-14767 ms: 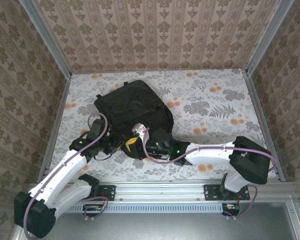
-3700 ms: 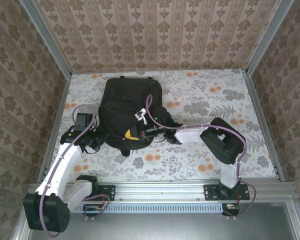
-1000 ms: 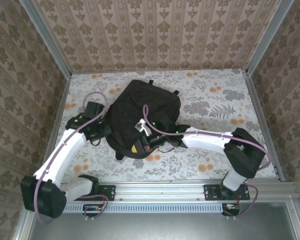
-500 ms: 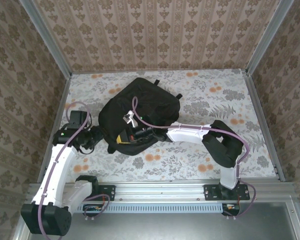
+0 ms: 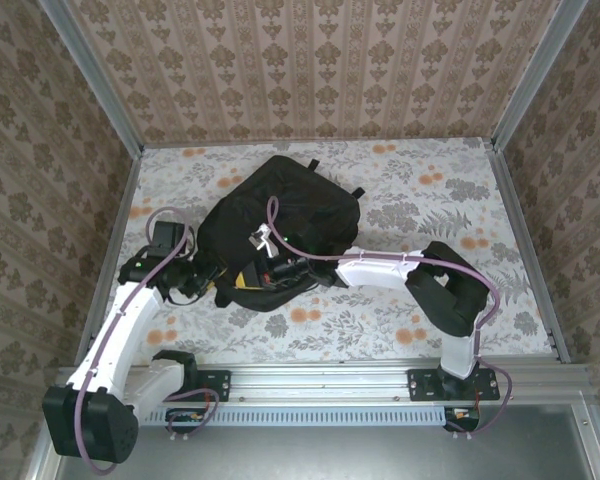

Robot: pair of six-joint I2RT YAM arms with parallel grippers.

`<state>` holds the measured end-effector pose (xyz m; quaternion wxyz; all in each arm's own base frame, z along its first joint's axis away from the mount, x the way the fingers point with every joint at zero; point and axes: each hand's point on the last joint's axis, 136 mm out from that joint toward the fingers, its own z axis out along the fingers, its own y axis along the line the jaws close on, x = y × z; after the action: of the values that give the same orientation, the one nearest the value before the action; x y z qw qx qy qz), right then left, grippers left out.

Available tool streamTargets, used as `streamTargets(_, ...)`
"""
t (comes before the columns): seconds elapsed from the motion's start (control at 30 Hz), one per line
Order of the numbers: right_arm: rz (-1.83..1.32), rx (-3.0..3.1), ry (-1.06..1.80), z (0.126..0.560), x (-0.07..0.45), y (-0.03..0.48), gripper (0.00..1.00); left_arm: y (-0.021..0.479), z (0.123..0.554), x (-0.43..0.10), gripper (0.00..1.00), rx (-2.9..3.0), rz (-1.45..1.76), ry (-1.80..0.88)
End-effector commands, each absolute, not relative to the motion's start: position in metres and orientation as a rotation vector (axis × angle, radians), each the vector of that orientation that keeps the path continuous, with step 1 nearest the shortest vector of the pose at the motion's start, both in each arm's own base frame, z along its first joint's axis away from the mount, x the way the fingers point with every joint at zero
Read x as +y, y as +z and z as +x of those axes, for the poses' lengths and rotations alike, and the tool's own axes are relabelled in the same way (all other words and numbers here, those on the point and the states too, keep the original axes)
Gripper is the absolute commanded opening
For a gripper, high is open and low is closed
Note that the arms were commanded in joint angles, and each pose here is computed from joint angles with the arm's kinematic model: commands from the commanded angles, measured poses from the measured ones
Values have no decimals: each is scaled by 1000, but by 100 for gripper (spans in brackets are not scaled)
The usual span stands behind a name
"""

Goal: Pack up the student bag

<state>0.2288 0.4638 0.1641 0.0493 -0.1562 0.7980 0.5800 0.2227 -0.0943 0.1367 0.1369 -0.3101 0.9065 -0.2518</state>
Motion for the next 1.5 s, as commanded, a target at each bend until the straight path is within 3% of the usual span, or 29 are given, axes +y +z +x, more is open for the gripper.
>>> streamTargets(0.0,-520,2318,1806,229,464,194,0,142,224,-99,38,2609,-895,-767)
streamTargets(0.43,-502,2330,1795,234,461,192,0,130,215,-99,32,2647,-898,-751)
streamTargets(0.83,-526,2344,1778,230,458,192,0,126,215,-99,7,2645,-882,-746)
streamTargets(1.0,-571,2372,1735,223,450,186,0,129,218,-96,2,2634,-866,-726)
streamTargets(1.47,-678,2433,1712,195,425,178,0,124,220,-86,0,2638,-857,-672)
